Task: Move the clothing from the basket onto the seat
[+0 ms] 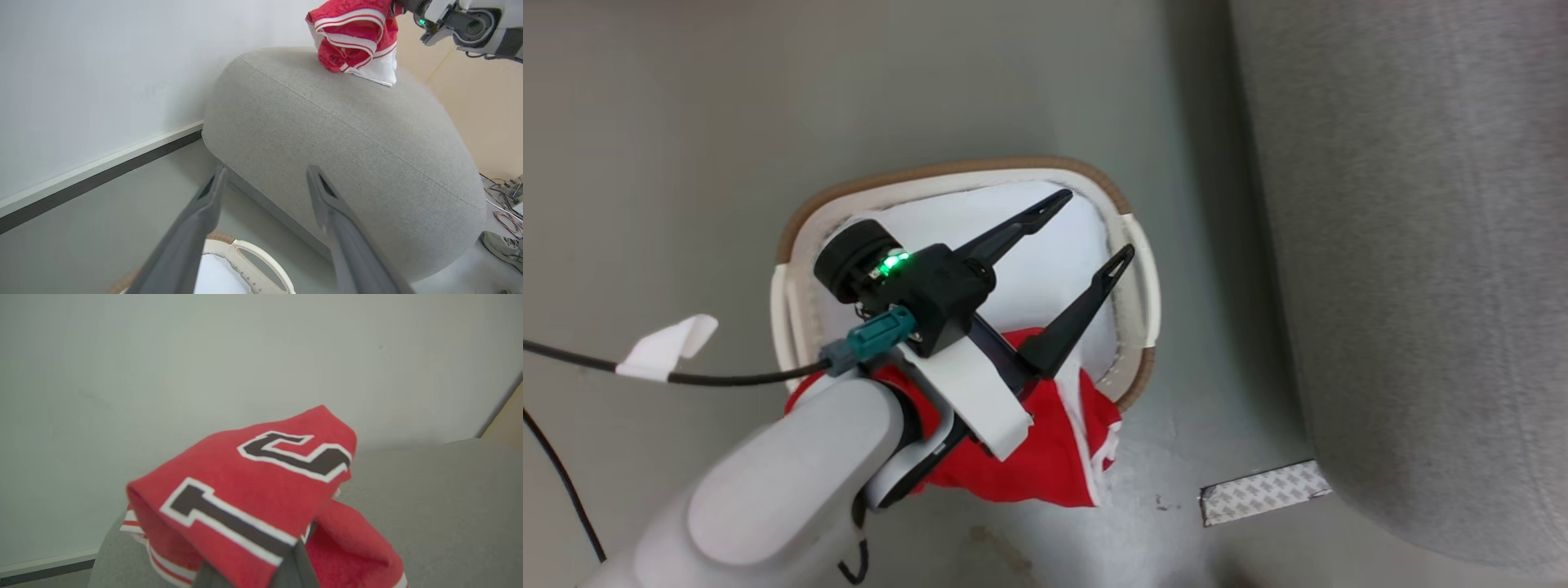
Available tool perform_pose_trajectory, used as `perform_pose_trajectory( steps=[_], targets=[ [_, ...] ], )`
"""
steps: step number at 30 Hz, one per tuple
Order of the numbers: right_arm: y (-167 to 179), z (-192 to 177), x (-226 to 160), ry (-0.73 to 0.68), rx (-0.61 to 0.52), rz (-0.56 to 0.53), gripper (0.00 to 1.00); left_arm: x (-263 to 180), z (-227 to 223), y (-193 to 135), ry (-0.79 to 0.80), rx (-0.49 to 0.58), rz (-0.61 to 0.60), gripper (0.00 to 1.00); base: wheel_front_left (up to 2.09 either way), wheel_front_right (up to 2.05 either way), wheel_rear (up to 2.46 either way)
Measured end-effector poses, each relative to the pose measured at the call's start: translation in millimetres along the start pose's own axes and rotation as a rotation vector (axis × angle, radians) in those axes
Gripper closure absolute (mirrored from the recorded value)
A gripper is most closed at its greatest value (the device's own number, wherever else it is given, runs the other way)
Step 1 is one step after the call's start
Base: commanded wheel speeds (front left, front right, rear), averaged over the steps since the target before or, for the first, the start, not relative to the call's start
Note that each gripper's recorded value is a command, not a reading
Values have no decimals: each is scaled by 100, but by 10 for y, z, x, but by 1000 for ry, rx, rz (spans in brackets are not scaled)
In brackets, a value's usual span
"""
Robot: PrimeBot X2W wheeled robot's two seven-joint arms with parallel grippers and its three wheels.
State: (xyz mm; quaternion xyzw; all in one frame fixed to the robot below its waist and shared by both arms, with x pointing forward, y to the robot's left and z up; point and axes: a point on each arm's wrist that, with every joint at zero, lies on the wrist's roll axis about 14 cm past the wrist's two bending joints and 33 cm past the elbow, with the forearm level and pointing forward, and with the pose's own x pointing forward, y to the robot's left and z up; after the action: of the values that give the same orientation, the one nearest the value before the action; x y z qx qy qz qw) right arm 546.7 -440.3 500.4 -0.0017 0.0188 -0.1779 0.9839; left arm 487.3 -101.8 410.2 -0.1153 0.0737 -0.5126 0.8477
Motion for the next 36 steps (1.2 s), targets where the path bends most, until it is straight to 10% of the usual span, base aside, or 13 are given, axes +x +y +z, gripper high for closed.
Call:
perform_pose_trajectory(
  steps=[4,8,9,10,11,25,36],
  targets=[
    [-34,-621,1,205,-16,-38,100,-100,-91,150,15,-6,47,0,0,0,0],
    [-39,-1002,-156,384,-10,-54,53,-130,-69,157,16,0,59,0,0,0,0],
    [-30,-1037,-185,407,-7,-52,25,-130,-48,148,12,-1,59,0,0,0,0],
    [-17,-1063,-212,428,-9,-48,25,-127,-31,142,9,-3,62,0,0,0,0],
    [-19,-1090,-242,452,-17,-45,0,-123,-14,134,6,-5,61,0,0,0,0],
    [-112,-831,-758,618,-237,84,0,-182,394,-142,-54,25,70,0,0,0,0],
    [-11,323,-1115,364,-272,218,0,-534,972,-323,-145,88,201,0,0,0,0]
  ],
)
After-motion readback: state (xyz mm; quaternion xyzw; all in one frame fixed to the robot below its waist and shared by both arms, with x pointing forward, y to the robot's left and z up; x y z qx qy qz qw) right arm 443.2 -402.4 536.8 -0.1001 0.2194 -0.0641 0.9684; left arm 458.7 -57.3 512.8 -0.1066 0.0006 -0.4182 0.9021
